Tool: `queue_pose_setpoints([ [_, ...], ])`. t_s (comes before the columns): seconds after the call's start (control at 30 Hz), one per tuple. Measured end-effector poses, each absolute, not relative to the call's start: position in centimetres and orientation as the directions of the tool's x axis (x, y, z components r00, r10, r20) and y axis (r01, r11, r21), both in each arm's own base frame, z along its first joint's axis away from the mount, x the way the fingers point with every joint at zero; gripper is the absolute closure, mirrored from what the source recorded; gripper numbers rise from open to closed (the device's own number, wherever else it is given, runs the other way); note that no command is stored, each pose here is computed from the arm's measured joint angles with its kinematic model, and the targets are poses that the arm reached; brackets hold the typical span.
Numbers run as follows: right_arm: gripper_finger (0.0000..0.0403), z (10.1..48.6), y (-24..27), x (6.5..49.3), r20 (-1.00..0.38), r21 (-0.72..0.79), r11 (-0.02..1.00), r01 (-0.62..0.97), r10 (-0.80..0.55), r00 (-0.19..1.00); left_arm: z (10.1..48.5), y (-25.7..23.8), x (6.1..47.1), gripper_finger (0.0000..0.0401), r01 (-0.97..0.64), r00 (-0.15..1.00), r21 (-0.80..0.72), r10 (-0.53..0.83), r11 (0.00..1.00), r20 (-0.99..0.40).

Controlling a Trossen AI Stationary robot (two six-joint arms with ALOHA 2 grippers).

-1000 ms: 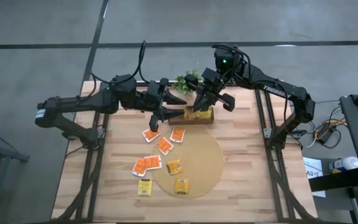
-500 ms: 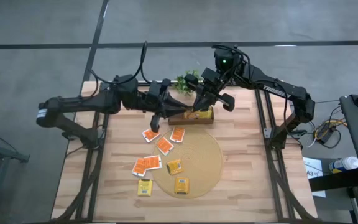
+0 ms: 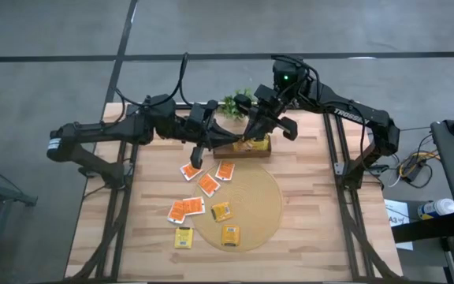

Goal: Pick & Place Tea
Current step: Put the orange tea bag into the middle section of the wooden organizer

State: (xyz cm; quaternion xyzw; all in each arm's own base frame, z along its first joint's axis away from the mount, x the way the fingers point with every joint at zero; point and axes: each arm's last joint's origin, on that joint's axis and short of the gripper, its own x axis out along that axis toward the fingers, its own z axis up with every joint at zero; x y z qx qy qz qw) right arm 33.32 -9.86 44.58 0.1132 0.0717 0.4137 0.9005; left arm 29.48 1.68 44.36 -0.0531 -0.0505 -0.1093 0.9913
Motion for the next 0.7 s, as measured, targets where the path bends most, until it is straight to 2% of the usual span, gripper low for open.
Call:
queue_pose_setpoints([
  [0.2, 0.0363, 45.5, -9.7, 32.9, -0.010, 0.279, 0.631, -0.723, 0.755, 0.655, 44.6, 1.8, 29.1, 0.0401, 0.217, 0.973, -0.099, -0.206, 0.971, 0.107],
  [0.5, 0.0279, 47.8, -9.1, 31.3, 0.039, 0.203, 0.635, -0.746, 0.756, 0.654, 44.6, 2.2, 28.8, 0.0401, 0.199, 0.978, -0.112, -0.190, 0.974, 0.088],
  [0.7, 0.0244, 49.4, -8.9, 29.2, 0.059, 0.124, 0.652, -0.748, 0.748, 0.661, 44.1, 3.5, 29.0, 0.0401, 0.150, 0.988, -0.111, -0.145, 0.982, 0.058],
])
